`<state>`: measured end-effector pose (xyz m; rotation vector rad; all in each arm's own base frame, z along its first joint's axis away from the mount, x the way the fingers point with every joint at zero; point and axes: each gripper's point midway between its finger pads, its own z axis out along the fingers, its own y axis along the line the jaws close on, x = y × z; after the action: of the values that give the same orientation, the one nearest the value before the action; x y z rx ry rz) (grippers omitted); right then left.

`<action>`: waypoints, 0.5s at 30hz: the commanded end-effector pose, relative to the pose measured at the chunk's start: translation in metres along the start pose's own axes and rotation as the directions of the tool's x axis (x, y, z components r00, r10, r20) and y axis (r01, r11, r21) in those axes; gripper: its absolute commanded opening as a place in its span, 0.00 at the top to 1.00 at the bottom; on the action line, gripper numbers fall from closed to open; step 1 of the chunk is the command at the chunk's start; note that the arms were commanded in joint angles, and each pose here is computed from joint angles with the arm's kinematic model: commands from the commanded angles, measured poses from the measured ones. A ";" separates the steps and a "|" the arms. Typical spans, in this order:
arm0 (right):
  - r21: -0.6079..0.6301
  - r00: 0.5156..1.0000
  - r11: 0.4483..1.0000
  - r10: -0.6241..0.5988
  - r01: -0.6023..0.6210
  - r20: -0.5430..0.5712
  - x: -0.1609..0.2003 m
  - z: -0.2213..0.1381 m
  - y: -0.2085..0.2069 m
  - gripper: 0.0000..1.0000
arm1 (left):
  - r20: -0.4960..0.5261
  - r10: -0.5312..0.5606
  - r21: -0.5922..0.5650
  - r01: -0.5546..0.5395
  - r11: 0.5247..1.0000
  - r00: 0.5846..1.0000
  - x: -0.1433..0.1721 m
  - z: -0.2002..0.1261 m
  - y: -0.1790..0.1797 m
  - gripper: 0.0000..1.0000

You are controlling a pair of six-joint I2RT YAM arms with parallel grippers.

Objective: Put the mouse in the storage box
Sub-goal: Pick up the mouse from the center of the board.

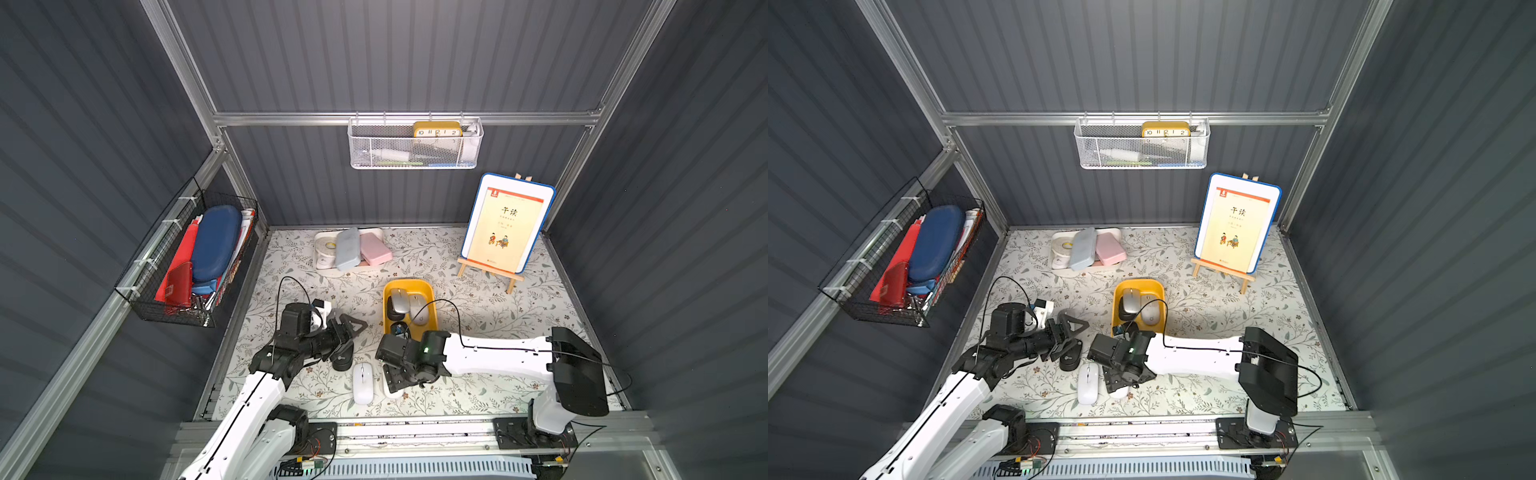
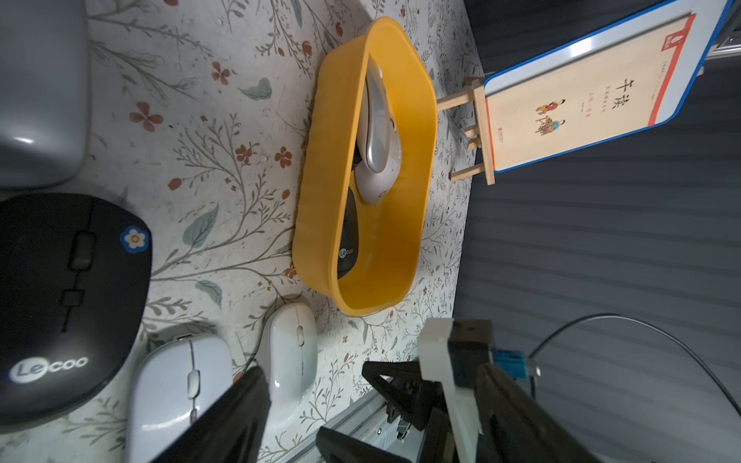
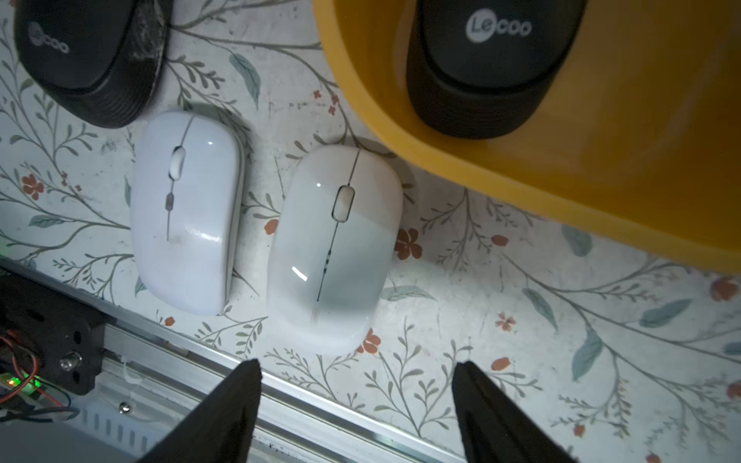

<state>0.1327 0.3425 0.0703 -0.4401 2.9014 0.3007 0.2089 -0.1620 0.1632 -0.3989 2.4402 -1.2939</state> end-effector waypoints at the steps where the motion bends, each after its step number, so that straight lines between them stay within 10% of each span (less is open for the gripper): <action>1: -0.041 0.999 0.999 0.036 -0.036 -0.013 -0.005 0.013 0.018 0.20 | 0.029 0.007 -0.007 -0.007 1.000 1.000 -0.004 -0.008 -0.008 0.15; 15: 0.054 0.993 0.997 0.066 -0.061 -0.102 0.004 0.045 0.011 0.22 | 0.027 0.013 -0.010 -0.013 1.000 1.000 -0.011 -0.001 -0.008 0.15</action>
<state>0.1374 0.3688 0.0408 -0.3946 2.9643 0.2654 0.2156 -0.1594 0.1637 -0.4222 2.4423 -1.2571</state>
